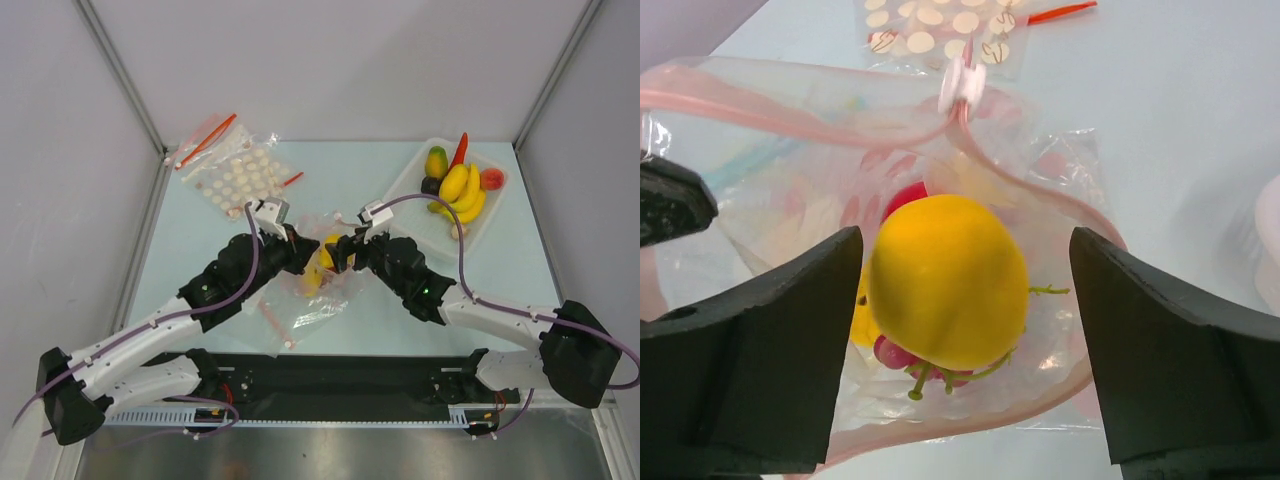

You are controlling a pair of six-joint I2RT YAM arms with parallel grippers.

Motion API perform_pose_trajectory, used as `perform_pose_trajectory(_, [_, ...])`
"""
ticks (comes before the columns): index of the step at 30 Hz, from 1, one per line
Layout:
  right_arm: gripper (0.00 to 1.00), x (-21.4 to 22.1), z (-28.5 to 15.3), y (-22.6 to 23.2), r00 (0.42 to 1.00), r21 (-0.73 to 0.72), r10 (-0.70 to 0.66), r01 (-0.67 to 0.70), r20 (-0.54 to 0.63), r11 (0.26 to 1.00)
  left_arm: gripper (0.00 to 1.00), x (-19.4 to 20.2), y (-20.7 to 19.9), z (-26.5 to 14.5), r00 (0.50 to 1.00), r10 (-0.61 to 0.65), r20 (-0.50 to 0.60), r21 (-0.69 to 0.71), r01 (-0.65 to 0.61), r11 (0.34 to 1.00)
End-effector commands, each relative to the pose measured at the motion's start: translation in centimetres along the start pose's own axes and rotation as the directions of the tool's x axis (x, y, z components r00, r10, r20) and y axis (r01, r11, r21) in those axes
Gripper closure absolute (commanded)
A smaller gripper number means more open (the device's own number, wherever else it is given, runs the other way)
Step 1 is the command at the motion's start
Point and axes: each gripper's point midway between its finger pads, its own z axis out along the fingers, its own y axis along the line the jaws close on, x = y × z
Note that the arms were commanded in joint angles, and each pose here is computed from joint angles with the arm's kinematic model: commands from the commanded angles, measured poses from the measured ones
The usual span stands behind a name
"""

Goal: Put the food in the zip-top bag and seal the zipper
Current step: Place the fake fruit in the zipper food storage bag, then pick up the fake vegetable from the bin.

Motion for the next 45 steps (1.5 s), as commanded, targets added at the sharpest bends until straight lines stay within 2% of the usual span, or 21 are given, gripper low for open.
perform_pose_trajectory(1, [0.12, -3.2, 0.0, 0.5, 0.997, -0.013, 0.025, -0.025, 0.070, 1.000, 0.95, -1.9, 1.1, -0.1, 0.996, -0.014, 0.086, -0.073, 0.021, 0.997])
perform_pose_trajectory(5, [0.14, -4.2, -1.2, 0.1, 0.995, -0.005, 0.028, -0.027, 0.099, 1.000, 0.95, -2.3, 3.7, -0.1, 0.992, 0.013, 0.122, -0.213, 0.013, 0.977])
perform_pose_trajectory(8, [0.17, -5.7, -2.6, -0.7, 0.988, 0.011, 0.051, -0.053, 0.144, 0.999, 0.96, -1.8, 4.8, 0.0, 0.993, 0.031, 0.118, -0.259, 0.000, 0.966])
perform_pose_trajectory(11, [0.17, -6.4, -3.2, -3.2, 0.982, 0.041, 0.118, -0.126, 0.147, 0.991, 0.98, -1.6, 5.4, 0.2, 0.991, 0.059, 0.123, -0.279, -0.023, 0.960])
perform_pose_trajectory(12, [0.18, -6.4, -3.3, -3.9, 0.973, 0.051, 0.181, -0.190, 0.147, 0.980, 0.98, -1.3, 5.6, 0.4, 0.991, 0.066, 0.117, -0.288, -0.030, 0.957])
perform_pose_trajectory(15, [0.20, -6.3, -3.8, -8.4, 0.954, 0.160, 0.257, -0.281, 0.153, 0.946, 0.99, -1.0, 5.8, 0.8, 0.991, 0.073, 0.109, -0.301, -0.037, 0.953])
perform_pose_trajectory(19, [0.18, -5.9, -5.1, -15.0, 0.942, 0.390, 0.283, -0.332, 0.180, 0.859, 0.99, -0.6, 5.8, 1.3, 0.993, 0.079, 0.090, -0.297, -0.049, 0.954])
perform_pose_trajectory(21, [0.17, -4.3, -5.5, -17.2, 0.949, 0.482, 0.291, -0.313, 0.123, 0.818, 1.00, -0.6, 5.7, 1.4, 0.993, 0.080, 0.088, -0.290, -0.051, 0.956])
perform_pose_trajectory(23, [0.12, -3.6, -5.7, -19.5, 0.949, 0.531, 0.309, -0.296, 0.068, 0.794, 0.99, -0.4, 5.6, 1.5, 0.993, 0.080, 0.082, -0.284, -0.053, 0.957])
perform_pose_trajectory(27, [0.06, -2.7, -5.2, -21.6, 0.944, 0.549, 0.329, -0.275, 0.000, 0.789, 0.99, -0.1, 5.6, 1.8, 0.994, 0.082, 0.071, -0.282, -0.059, 0.958])
perform_pose_trajectory(29, [0.03, -2.4, -5.1, -23.0, 0.952, 0.606, 0.306, -0.230, -0.023, 0.762, 0.99, -0.1, 5.5, 1.8, 0.994, 0.081, 0.072, -0.280, -0.058, 0.958])
perform_pose_trajectory(31, [0.02, -1.9, -4.8, -24.6, 0.949, 0.673, 0.313, -0.202, -0.047, 0.712, 0.99, -0.1, 5.3, 1.8, 0.994, 0.077, 0.074, -0.270, -0.054, 0.961])
perform_pose_trajectory(33, [0.02, -2.7, -4.1, -25.4, 0.951, 0.690, 0.304, -0.183, -0.056, 0.700, 1.00, 0.1, 5.1, 1.9, 0.995, 0.071, 0.069, -0.255, -0.051, 0.966])
perform_pose_trajectory(34, [0.01, -1.4, -3.5, -26.0, 0.946, 0.712, 0.311, -0.153, -0.096, 0.686, 1.00, 0.0, 5.0, 1.9, 0.995, 0.070, 0.071, -0.251, -0.050, 0.967])
perform_pose_trajectory(38, [0.00, -0.7, -2.2, -27.7, 0.939, 0.737, 0.287, -0.058, -0.189, 0.673, 1.00, 0.1, 4.8, 2.1, 0.995, 0.068, 0.067, -0.245, -0.050, 0.968])
perform_pose_trajectory(45, [0.04, 0.6, -1.2, -33.6, 0.904, 0.820, 0.393, -0.093, -0.167, 0.564, 1.00, -0.1, 4.8, 1.9, 0.995, 0.065, 0.072, -0.241, -0.046, 0.969])
